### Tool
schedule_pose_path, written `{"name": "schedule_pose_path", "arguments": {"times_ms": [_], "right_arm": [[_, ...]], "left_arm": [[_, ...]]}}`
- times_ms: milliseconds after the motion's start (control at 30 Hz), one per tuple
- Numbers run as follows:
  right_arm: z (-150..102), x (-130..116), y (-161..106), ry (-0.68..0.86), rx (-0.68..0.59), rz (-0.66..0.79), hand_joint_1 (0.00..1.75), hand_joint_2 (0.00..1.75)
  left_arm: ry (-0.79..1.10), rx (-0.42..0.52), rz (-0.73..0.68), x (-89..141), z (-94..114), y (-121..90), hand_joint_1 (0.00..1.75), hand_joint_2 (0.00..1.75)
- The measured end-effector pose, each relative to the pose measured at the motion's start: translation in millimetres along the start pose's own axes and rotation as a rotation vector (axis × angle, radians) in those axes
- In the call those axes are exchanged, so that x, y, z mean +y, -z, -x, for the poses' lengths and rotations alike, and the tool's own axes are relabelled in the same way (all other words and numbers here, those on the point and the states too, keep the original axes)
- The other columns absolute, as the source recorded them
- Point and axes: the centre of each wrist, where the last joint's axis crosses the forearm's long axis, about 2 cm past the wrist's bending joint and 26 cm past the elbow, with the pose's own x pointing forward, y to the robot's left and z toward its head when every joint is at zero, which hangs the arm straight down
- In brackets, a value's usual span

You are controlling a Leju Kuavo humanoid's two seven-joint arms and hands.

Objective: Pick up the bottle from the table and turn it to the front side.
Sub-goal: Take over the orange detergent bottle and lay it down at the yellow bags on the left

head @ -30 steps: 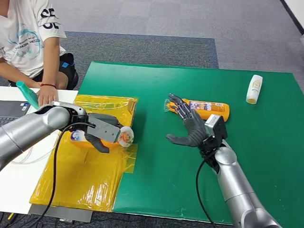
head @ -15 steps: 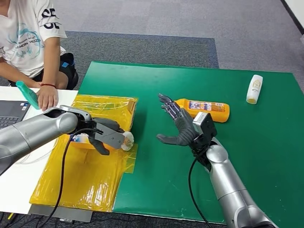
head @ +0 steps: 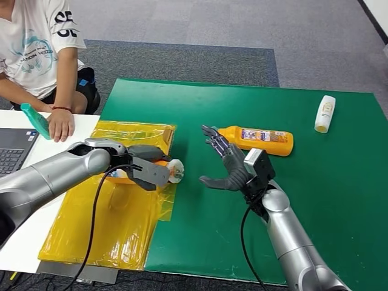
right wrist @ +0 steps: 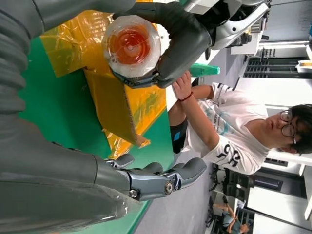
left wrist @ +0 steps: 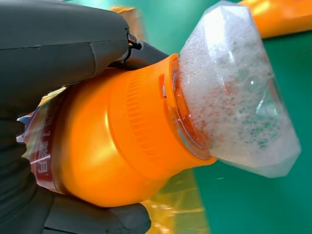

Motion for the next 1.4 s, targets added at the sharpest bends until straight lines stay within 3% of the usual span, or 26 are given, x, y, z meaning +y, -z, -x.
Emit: {"name": "schedule_pose_path", "arguments": {"times_ms": [267,433,633,1033,1167,1400], "right_arm": [[0,4,4,0.018,-0.001,-0.020,0.00,1.75],[0,9,11,0.036,-0.003,-0.037,0.00,1.75],[-2,12,20,0.045,-0.006,-0.054,0.00,1.75],[1,18,25,0.053,0.009,-0.075,0.00,1.75],[1,19,26,0.052,0.012,-0.078,0.00,1.75],[1,20,27,0.045,0.013,-0.075,0.00,1.75]], "left_arm": [[-0.177,-0.184,0.084,8,-6,-4,1.75,1.75],[-0.262,-0.223,0.151,11,-6,-10,1.75,1.75],[-0.255,-0.174,0.204,21,-7,-16,1.75,1.75],[-0.164,-0.001,0.302,9,1,-3,1.75,1.75],[-0.156,0.010,0.309,7,2,0,0.06,1.75],[-0.143,0.005,0.257,5,4,5,0.00,1.75]]}}
